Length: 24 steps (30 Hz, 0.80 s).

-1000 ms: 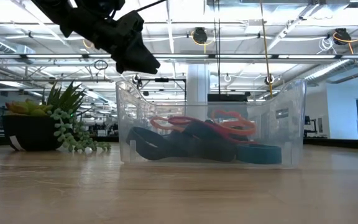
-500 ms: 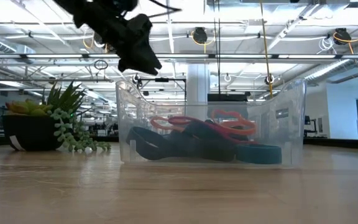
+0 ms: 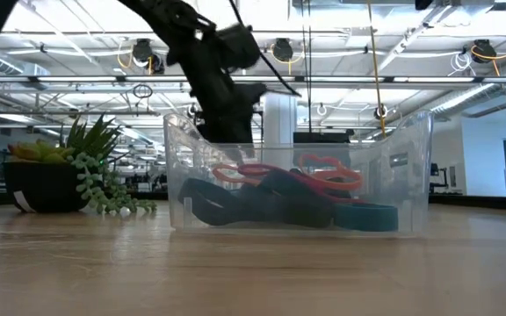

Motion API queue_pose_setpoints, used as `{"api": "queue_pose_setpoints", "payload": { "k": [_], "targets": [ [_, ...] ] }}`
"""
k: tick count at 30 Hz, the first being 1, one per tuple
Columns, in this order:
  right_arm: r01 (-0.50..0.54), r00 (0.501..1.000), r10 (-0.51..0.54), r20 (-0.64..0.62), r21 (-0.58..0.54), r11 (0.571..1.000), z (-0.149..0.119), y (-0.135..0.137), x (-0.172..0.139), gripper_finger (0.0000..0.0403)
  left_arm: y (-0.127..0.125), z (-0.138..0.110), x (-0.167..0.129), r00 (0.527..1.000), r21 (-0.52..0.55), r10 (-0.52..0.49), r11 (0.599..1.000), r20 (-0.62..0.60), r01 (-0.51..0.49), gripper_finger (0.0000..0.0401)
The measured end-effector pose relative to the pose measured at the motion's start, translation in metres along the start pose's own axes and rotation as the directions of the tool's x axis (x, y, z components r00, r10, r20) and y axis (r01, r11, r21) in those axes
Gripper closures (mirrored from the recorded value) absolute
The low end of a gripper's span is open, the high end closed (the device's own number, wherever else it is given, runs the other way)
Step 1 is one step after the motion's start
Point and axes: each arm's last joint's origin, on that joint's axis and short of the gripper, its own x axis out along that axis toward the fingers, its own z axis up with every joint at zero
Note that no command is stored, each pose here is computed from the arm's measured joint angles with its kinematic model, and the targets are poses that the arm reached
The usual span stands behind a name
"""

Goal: Pick and place rubber bands into bin
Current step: Put the blue rubber band into the bin

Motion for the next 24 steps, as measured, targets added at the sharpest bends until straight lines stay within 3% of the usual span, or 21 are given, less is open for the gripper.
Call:
{"api": "queue_pose_setpoints", "payload": {
  "k": [7,14,21,24],
  "targets": [
    [0.005,1.0,-0.005,0.004,-0.008,1.0,0.0,-0.001,0.0,0.0261,0.002,-0.002,0.037,0.997,-0.094,0.043,0.994,-0.069,-0.05,0.0233],
    [0.006,1.0,-0.005,0.005,-0.034,0.999,0.001,-0.001,-0.001,0.0261,0.007,-0.011,0.055,0.986,-0.136,0.107,0.983,-0.124,-0.124,0.0233],
    [0.005,1.0,-0.005,0.007,-0.04,0.999,0.001,-0.001,-0.001,0.0261,0.006,-0.019,0.06,0.968,-0.11,0.196,0.971,-0.157,-0.214,0.0233],
    [0.006,1.0,-0.005,0.007,-0.047,0.999,0.001,-0.001,0.0,0.0261,0.003,-0.021,0.065,0.972,-0.098,0.161,0.979,-0.169,-0.179,0.0233]
  ]
}}
